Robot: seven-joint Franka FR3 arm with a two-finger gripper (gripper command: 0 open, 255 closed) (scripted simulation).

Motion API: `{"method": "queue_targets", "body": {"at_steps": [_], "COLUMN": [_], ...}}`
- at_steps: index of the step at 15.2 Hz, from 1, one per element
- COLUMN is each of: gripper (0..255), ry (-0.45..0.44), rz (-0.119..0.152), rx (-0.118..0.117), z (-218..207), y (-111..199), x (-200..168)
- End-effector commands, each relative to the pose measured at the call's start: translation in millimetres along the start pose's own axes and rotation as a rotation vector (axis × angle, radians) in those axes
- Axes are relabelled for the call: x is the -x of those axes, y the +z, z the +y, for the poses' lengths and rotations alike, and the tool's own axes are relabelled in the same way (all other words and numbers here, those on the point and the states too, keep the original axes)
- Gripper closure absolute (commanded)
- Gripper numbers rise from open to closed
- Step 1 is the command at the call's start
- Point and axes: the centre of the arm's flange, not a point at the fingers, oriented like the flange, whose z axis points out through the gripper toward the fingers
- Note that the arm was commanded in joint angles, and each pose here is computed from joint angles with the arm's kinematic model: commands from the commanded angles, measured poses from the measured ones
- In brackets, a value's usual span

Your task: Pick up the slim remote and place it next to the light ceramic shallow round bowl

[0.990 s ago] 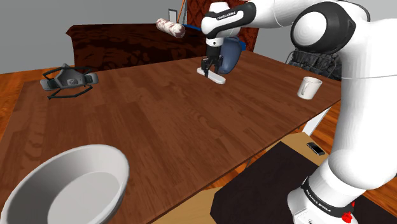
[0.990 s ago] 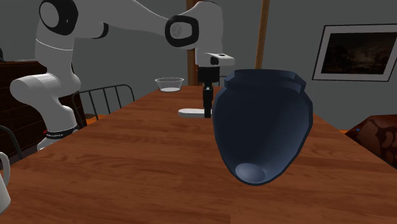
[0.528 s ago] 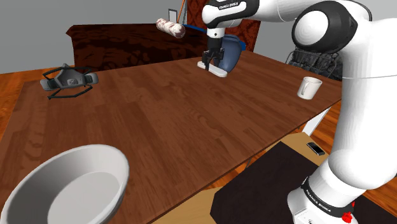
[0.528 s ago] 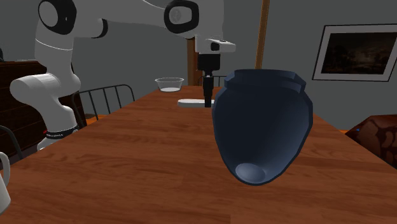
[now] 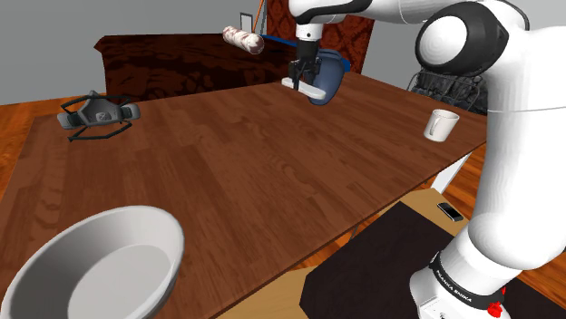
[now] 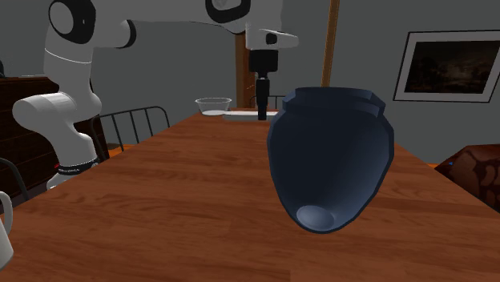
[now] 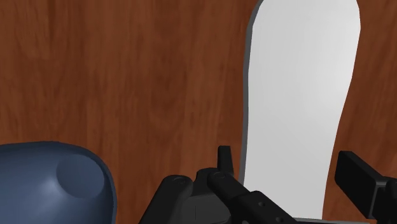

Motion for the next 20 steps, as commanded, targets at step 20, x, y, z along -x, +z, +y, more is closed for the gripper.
{"method": "queue_targets", "body": {"at_steps": [20], "gripper": [255], "ry": [0.0], "rz": [0.0], "rx": [0.0], "z": [-214.6], "y": [-22.3], "x": [65.2]}}
